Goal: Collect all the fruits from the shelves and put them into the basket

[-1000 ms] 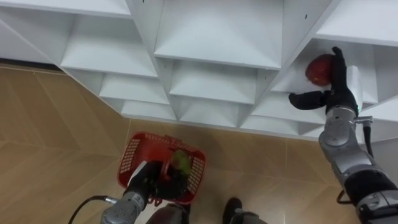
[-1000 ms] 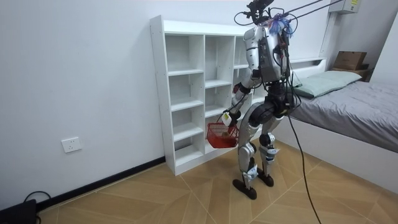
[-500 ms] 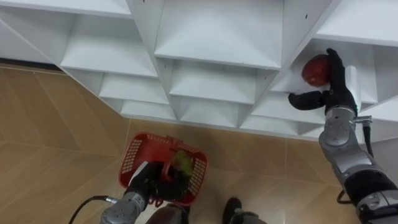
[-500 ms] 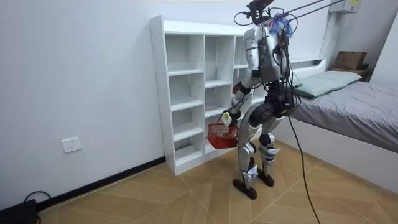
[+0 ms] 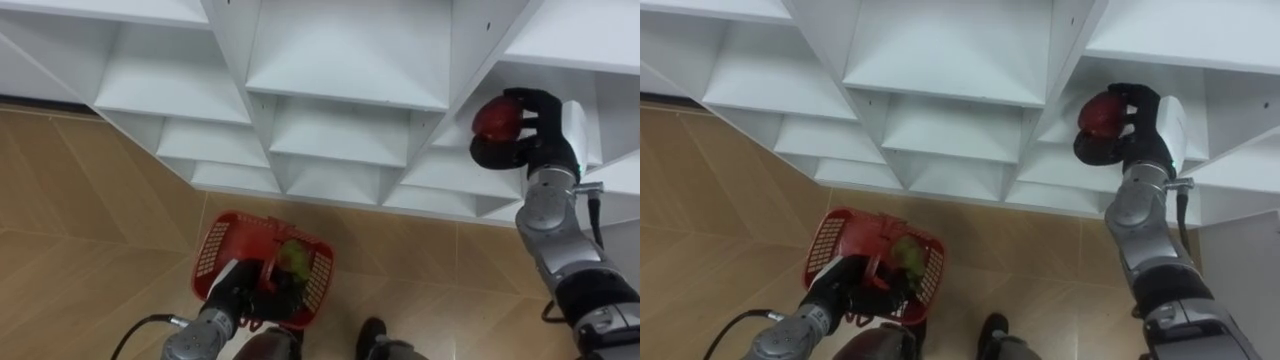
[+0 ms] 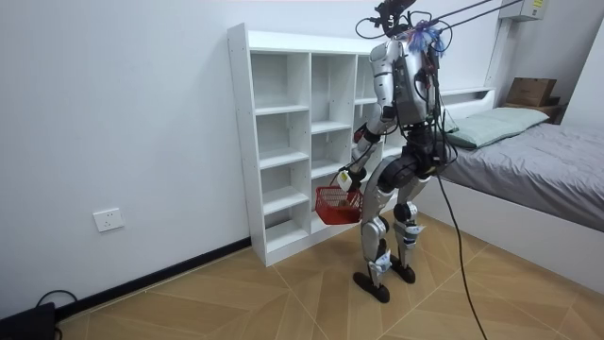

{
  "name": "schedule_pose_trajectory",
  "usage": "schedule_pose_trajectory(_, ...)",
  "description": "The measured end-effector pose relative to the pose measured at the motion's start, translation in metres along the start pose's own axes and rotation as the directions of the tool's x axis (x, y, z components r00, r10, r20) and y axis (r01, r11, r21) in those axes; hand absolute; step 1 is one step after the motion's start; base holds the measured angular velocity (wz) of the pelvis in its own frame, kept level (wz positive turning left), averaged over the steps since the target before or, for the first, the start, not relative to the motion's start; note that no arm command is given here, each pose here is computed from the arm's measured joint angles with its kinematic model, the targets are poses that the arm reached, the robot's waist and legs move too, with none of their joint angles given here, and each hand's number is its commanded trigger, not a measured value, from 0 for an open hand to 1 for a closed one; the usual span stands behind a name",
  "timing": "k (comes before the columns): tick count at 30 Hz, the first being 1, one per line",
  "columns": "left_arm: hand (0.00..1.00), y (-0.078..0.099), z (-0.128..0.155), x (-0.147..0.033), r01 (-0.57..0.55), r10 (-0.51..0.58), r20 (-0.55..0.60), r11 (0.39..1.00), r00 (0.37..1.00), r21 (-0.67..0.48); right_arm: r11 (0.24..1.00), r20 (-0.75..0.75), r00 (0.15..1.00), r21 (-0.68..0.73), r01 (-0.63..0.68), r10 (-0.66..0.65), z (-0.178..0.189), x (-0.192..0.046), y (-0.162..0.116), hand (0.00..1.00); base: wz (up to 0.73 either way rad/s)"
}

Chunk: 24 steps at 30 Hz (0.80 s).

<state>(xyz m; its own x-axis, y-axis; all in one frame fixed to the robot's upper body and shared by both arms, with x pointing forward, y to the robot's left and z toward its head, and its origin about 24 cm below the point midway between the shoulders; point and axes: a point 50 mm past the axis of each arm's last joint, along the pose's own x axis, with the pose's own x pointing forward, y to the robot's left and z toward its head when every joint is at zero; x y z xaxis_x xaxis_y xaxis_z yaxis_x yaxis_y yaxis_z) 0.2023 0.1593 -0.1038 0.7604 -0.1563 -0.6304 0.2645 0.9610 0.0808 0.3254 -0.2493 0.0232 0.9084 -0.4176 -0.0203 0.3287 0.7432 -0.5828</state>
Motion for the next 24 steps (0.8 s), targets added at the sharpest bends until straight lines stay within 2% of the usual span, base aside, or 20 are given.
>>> schedule_pose_trajectory(16, 1.00, 0.000, -0.002, -0.001, -0.004, 0.004, -0.005, 1.000, 1.000, -0.001, 1.000, -0.010, 1.000, 0.009, -0.001, 0.001, 0.000, 0.000, 0.002, 1.00, 0.00)
schedule_pose_trajectory(24, 1.00, -0.001, -0.006, -0.003, -0.012, 0.012, -0.017, 1.000, 1.000, -0.006, 0.996, 0.041, 0.996, 0.052, -0.079, 0.077, 0.015, -0.002, 0.010, 1.00, 0.00)
